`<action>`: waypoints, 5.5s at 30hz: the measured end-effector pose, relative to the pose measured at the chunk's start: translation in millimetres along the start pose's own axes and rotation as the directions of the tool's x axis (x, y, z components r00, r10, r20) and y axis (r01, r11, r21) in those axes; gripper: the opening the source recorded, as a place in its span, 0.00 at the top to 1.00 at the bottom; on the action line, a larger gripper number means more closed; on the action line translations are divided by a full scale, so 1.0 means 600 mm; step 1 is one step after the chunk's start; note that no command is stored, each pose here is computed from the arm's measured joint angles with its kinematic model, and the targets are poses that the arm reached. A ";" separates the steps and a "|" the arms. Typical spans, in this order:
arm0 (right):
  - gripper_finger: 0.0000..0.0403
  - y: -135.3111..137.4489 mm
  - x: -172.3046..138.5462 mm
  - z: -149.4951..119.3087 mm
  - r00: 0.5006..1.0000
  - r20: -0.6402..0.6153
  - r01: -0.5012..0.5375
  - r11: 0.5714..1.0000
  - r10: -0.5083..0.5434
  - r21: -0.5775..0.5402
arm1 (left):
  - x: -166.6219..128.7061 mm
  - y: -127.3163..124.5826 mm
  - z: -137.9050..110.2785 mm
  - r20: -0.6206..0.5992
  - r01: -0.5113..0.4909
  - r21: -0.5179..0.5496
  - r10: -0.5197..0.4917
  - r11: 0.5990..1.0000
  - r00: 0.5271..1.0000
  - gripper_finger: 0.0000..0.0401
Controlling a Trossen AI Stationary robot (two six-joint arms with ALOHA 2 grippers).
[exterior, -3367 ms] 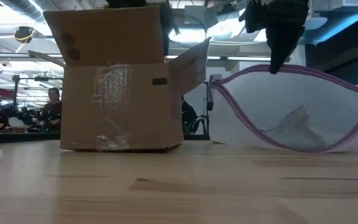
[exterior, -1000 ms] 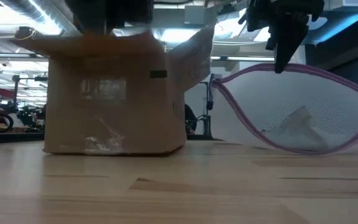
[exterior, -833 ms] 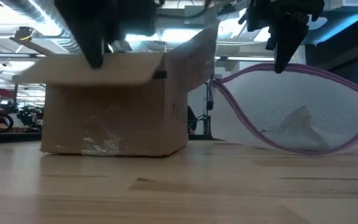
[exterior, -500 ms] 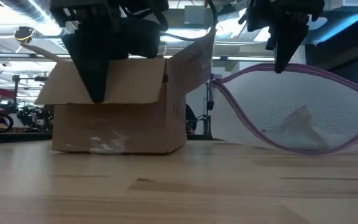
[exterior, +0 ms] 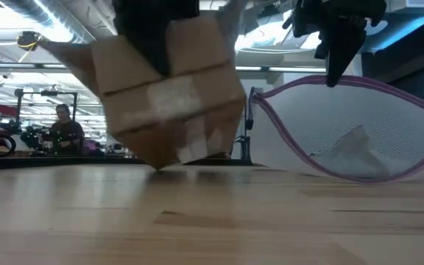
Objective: Unpack boxes
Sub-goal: Put the white box into the zip bag
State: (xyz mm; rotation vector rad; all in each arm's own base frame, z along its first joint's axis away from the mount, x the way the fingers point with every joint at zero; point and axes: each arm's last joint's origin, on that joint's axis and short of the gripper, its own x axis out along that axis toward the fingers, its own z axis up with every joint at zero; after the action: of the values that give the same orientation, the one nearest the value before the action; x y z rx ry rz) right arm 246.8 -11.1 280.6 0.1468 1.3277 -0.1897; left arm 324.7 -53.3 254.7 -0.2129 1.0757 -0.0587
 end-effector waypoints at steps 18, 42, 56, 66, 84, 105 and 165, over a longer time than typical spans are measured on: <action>1.00 -0.004 0.000 -0.010 0.997 -0.058 0.040 0.995 -0.045 -0.086 | -0.079 0.025 0.021 0.468 -0.090 -0.104 0.128 0.991 0.875 1.00; 1.00 -0.005 -0.004 -0.017 0.995 -0.084 0.044 0.993 -0.053 -0.112 | -0.036 0.076 -0.133 0.976 0.271 -0.073 0.013 0.960 0.215 1.00; 1.00 -0.006 -0.005 -0.021 0.993 -0.107 0.040 0.992 -0.053 -0.117 | 0.026 0.067 -0.156 0.980 0.346 -0.043 -0.028 0.937 0.198 1.00; 1.00 -0.006 -0.005 -0.021 0.993 -0.110 0.039 0.991 -0.053 -0.125 | 0.069 0.039 -0.103 0.986 0.376 0.004 -0.066 0.927 0.151 1.00; 1.00 -0.006 -0.005 -0.023 0.991 -0.123 0.039 0.989 -0.057 -0.144 | 0.040 0.031 -0.039 0.993 0.271 0.113 -0.121 0.956 0.013 1.00; 1.00 -0.006 -0.005 -0.023 0.991 -0.121 0.043 0.988 -0.061 -0.148 | 0.053 0.027 -0.042 0.992 0.359 0.098 -0.122 0.928 0.044 1.00; 1.00 -0.006 -0.005 -0.024 0.991 -0.127 0.031 0.990 -0.049 -0.137 | 0.002 0.032 -0.041 0.878 0.080 0.043 -0.076 0.996 0.472 1.00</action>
State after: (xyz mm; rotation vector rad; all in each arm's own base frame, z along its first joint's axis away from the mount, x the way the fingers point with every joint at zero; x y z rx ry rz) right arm 231.8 -11.3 280.3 0.0179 1.4696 -0.1250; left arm 302.9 -38.0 238.4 -0.2524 -0.0046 -0.0196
